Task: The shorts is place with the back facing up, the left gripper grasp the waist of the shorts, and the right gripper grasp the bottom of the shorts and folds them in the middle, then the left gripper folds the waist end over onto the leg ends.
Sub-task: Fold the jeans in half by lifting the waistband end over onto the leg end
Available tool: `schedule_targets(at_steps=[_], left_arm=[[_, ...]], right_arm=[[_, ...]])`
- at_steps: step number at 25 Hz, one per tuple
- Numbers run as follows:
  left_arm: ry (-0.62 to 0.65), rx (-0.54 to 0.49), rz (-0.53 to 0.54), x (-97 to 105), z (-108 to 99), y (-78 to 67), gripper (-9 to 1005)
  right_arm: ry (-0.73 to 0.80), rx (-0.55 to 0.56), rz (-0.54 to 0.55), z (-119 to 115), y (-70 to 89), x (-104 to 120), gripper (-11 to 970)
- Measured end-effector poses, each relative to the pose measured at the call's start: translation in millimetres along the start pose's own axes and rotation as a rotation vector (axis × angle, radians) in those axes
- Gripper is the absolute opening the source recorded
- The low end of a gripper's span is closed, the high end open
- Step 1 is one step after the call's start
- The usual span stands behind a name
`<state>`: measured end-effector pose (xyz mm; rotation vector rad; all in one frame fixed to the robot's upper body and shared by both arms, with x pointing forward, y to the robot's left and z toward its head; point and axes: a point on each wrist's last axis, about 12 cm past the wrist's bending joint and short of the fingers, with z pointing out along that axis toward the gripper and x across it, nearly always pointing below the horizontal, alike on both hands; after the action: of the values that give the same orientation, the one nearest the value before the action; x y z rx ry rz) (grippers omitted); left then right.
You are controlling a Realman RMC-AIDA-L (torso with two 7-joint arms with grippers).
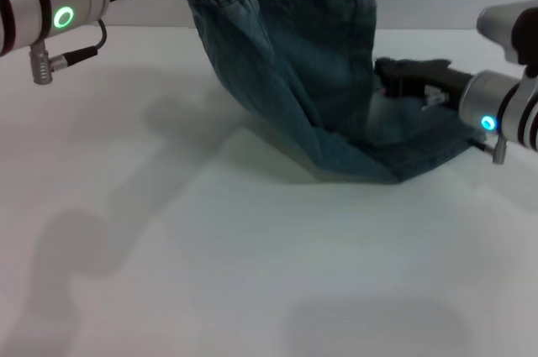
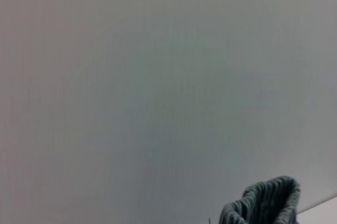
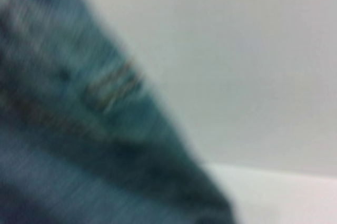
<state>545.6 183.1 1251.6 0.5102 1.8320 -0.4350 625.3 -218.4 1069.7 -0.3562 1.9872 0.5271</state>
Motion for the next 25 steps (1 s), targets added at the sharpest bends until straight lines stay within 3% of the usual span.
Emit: schedule_targets(at_steps=[4, 7, 16, 18, 25], left_arm=[[0.009, 0.0, -0.002, 2, -1, 0.2, 107], [0.011, 0.001, -0.002, 2, -1, 0.3, 107], [0.015, 0.001, -0.001, 4, 1, 0.7, 108], [0.015, 0.001, 0.002, 3, 1, 0.8, 108], [0.0, 0.011, 0.007, 0, 1, -1.7, 108]], right_arm=[[-0.03, 0.013, -0.007, -2, -4.3, -10, -1], [-0.032, -0.013, -0.007, -1, 0.9, -10, -1], [0.024, -0.224, 0.075, 0, 49.9, 25, -1], [0.033, -0.239, 0.078, 0, 54.2, 28, -1], [0.069, -0.206, 0.087, 0, 47.5, 37, -1]])
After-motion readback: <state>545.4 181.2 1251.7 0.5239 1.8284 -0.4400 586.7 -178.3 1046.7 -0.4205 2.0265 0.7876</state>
